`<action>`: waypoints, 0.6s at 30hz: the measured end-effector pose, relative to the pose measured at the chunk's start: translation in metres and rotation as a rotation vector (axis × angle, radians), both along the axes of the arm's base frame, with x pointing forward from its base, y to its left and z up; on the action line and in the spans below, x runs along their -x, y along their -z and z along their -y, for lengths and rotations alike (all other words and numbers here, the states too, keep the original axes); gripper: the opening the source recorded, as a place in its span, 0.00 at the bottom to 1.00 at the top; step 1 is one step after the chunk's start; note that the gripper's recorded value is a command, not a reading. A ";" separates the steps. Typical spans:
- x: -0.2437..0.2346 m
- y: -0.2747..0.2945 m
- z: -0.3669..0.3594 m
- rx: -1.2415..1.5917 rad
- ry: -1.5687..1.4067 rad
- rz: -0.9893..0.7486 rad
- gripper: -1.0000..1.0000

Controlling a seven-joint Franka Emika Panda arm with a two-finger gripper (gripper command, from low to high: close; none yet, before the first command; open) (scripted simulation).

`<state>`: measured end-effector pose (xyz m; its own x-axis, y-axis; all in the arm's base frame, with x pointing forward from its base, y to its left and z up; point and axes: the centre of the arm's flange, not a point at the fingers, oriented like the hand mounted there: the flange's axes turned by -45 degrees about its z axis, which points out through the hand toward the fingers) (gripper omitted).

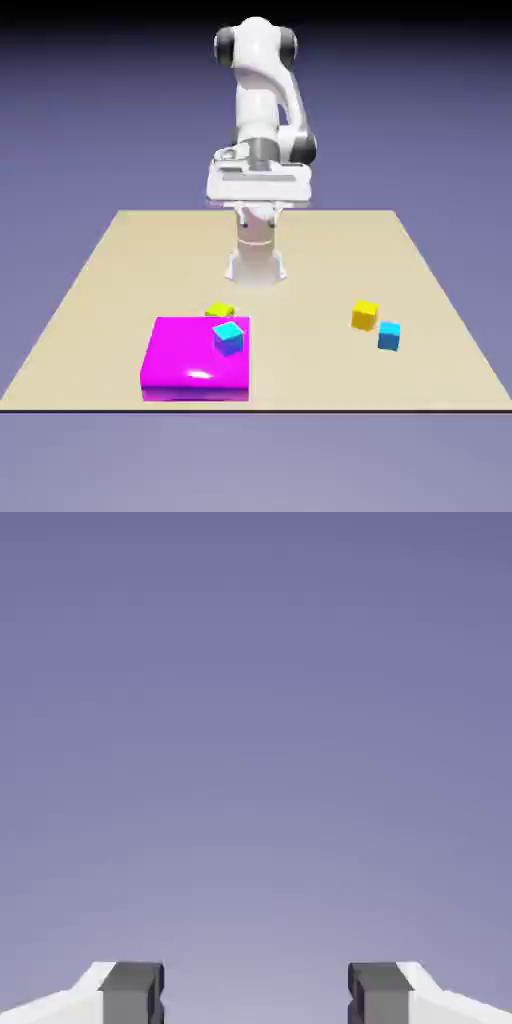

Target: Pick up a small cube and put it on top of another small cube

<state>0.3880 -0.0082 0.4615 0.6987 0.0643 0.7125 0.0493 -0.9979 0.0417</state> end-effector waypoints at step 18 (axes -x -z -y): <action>0.052 0.010 0.180 0.047 -0.175 -0.045 0.50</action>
